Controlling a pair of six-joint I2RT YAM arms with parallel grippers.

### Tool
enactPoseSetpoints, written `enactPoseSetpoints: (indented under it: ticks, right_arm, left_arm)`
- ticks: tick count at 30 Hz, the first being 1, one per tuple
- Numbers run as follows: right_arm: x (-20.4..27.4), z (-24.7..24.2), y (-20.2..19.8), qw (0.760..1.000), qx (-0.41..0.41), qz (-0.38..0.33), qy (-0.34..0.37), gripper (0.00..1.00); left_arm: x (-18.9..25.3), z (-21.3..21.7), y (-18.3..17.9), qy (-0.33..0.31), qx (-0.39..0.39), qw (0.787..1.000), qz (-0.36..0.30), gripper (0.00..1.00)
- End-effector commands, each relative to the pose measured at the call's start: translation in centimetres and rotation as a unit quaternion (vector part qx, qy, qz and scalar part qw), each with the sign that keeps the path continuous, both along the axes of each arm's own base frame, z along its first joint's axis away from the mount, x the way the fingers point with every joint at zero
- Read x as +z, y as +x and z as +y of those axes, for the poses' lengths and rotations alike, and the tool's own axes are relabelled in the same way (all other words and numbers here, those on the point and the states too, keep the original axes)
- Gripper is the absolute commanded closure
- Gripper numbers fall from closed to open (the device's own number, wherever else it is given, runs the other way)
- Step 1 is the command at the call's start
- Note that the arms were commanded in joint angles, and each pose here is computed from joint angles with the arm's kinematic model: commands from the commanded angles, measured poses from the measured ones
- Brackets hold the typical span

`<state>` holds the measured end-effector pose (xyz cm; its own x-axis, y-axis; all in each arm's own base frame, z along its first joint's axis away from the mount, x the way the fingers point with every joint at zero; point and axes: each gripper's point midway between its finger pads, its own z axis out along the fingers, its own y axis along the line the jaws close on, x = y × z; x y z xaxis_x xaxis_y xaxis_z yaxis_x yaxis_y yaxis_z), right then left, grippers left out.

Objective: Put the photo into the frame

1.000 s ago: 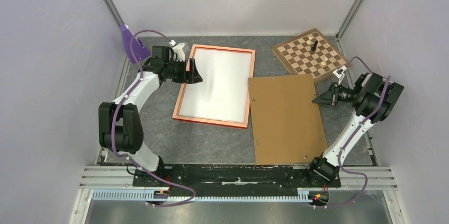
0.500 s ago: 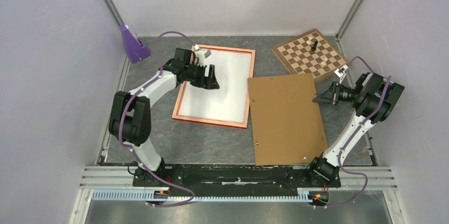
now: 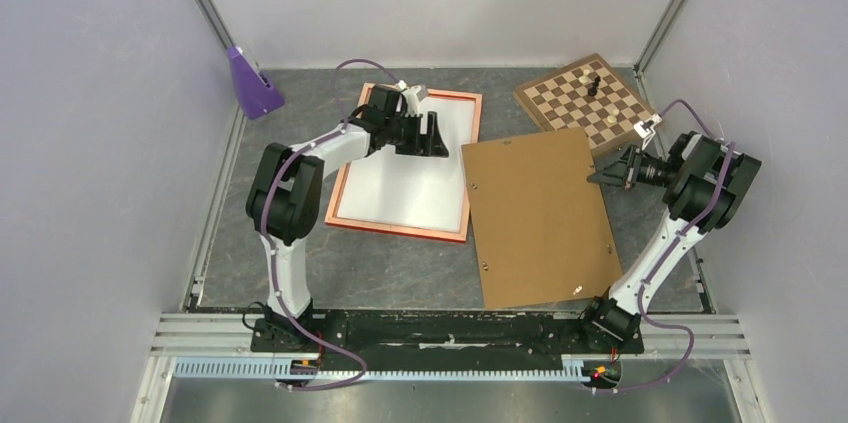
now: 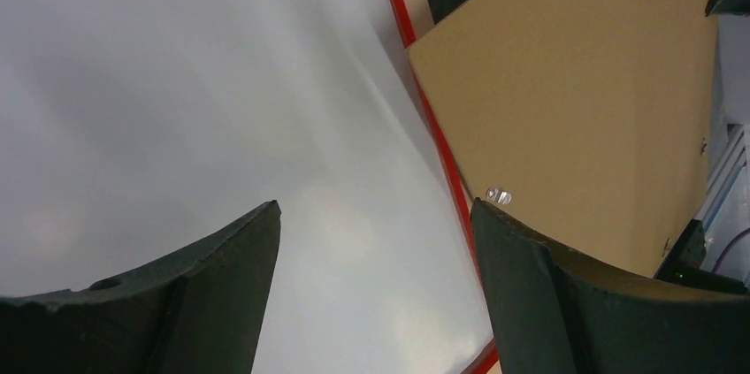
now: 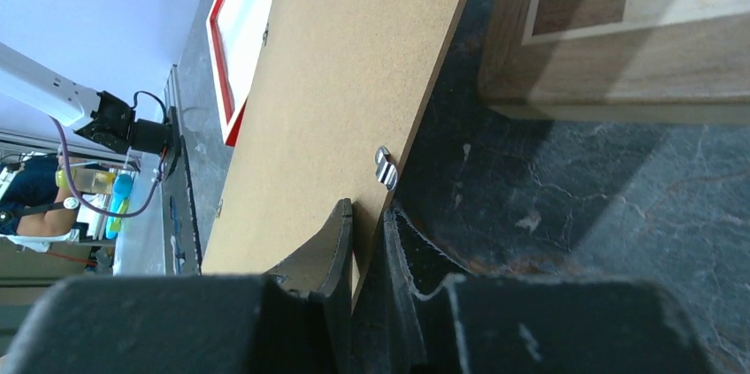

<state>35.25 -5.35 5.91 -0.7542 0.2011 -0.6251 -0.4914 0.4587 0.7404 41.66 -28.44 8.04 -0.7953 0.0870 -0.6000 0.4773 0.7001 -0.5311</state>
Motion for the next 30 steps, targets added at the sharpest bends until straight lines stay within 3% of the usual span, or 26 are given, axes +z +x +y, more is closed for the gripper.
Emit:
enactPoseSetpoints:
  ticks: [1, 13, 19, 30]
  right_arm:
    - [2.8, 0.3, 2.5, 0.995, -0.003, -0.104, -0.013, 1.0]
    - [3.1, 2.5, 3.5, 0.994, 0.011, -0.111, 0.017, 1.0]
    - [3.8, 3.6, 3.9, 0.992, 0.018, -0.125, 0.029, 1.0]
    - [4.8, 4.4, 3.9, 0.99, 0.021, -0.132, 0.038, 1.0]
  left_arm:
    - [2.4, -3.3, 1.9, -0.034, 0.018, 0.999, -0.02, 0.15]
    - [1.3, -3.3, 0.8, -0.019, 0.038, 0.999, 0.006, 0.15]
    - [2.0, -2.2, -0.1, -0.01, 0.041, 0.999, -0.013, 0.15]
    - [1.5, -3.6, -0.3, -0.095, -0.026, 0.995, 0.0, 0.18]
